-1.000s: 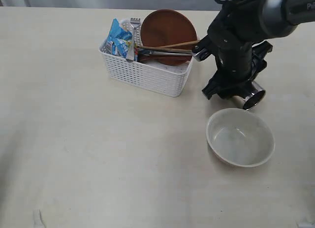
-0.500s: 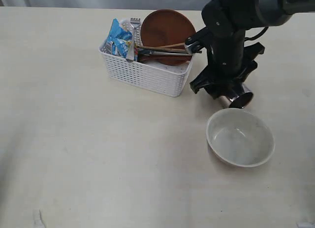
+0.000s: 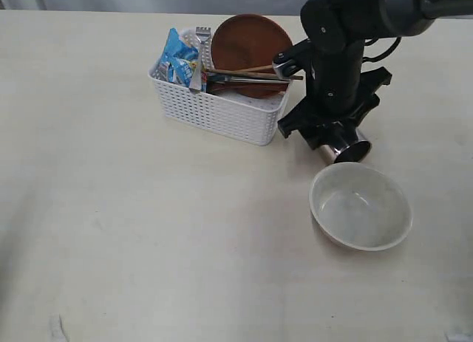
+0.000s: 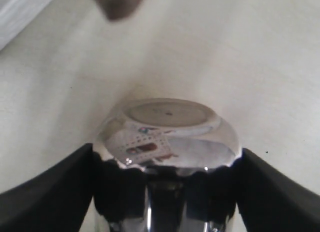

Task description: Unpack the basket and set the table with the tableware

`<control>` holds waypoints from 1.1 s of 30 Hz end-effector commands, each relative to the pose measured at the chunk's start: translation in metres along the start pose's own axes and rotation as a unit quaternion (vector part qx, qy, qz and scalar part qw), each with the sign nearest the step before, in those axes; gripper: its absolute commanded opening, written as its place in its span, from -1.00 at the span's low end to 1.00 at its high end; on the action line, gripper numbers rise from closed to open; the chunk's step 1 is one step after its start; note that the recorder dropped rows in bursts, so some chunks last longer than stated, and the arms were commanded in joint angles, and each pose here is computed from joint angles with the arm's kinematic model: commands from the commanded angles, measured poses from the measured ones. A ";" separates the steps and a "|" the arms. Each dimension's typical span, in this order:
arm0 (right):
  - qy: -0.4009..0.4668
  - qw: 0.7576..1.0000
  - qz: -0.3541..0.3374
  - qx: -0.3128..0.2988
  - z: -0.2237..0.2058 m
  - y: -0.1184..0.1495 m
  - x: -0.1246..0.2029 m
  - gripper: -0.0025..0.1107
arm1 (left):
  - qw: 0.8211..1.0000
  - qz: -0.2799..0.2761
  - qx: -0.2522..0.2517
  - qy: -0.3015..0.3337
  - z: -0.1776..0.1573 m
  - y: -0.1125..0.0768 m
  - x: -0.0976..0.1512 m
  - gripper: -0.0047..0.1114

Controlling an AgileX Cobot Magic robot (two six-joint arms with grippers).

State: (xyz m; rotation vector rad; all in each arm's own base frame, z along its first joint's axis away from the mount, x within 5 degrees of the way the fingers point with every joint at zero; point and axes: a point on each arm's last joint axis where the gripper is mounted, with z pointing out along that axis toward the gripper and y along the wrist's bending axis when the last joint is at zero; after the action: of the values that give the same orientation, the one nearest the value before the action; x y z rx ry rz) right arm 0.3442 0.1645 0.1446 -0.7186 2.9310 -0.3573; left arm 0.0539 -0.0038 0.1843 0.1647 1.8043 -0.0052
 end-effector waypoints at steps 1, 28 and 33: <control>-0.001 1.000 0.007 0.004 -0.002 -0.003 -0.001 0.17 | 1.000 -0.004 0.005 -0.005 0.000 -0.001 0.000 -0.92; 0.043 0.999 0.014 -0.005 -0.002 -0.002 0.007 0.89 | 1.000 -0.004 0.005 -0.005 0.000 -0.001 0.000 -0.92; 0.044 0.998 0.017 -0.038 -0.001 0.004 0.007 0.89 | 1.000 -0.004 0.005 -0.005 0.000 -0.001 0.000 -0.92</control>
State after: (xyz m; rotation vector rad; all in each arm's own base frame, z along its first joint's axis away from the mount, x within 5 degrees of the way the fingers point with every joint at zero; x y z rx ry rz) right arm 0.3357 0.1640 0.1438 -0.6767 3.0342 -0.3391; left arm 0.0539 -0.0038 0.1843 0.1647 1.8043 -0.0052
